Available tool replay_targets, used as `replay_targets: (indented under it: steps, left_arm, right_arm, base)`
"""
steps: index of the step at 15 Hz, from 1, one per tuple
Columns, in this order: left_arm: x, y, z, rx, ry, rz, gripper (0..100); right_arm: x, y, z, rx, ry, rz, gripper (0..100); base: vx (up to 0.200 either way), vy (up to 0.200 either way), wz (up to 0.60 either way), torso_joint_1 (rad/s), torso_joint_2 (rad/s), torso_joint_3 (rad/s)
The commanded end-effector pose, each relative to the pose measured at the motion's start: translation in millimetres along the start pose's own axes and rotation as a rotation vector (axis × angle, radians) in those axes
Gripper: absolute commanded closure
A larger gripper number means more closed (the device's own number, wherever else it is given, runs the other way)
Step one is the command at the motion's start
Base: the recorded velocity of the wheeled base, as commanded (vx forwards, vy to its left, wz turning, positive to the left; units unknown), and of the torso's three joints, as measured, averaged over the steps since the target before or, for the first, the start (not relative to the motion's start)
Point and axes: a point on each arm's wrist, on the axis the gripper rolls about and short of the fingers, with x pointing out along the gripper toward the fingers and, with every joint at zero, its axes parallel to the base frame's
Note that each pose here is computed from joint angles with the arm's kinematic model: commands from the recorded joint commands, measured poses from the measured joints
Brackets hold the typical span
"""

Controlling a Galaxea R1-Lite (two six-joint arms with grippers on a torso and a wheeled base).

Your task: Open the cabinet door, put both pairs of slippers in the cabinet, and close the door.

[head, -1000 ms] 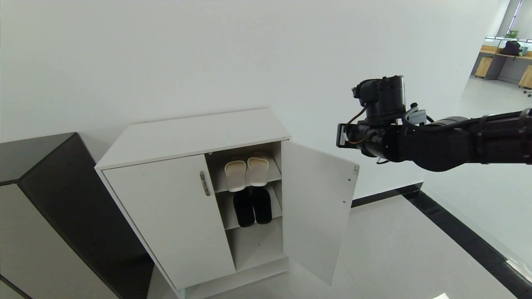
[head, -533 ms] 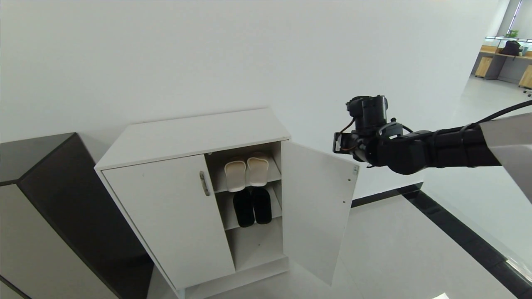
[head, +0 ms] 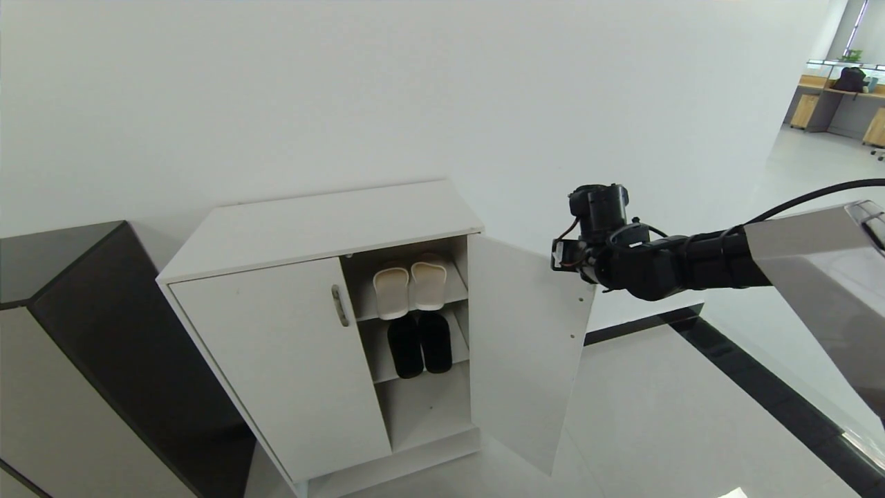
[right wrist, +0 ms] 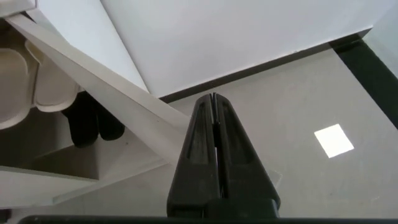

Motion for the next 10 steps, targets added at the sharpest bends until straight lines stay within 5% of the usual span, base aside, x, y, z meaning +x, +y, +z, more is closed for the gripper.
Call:
replay_targets:
  steps: [1, 5, 10]
  left_arm:
    - [0, 0.0, 0.0, 0.000, 0.000, 0.000, 100]
    - [0, 0.0, 0.0, 0.000, 0.000, 0.000, 100]
    - [0, 0.0, 0.0, 0.000, 0.000, 0.000, 100]
  right_arm:
    - [4, 0, -4, -0.005, 0.010, -0.004, 100]
    - [-1, 0, -7, -0.022, 0.043, -0.007, 100]
    - [-73, 35, -8, -0.075, 0.063, 0.122, 100]
  base:
    - [0.000, 0.000, 0.00, 0.000, 0.00, 0.000]
    - [0.000, 0.000, 0.00, 0.000, 0.00, 0.000]
    - [0.000, 0.000, 0.00, 0.000, 0.00, 0.000]
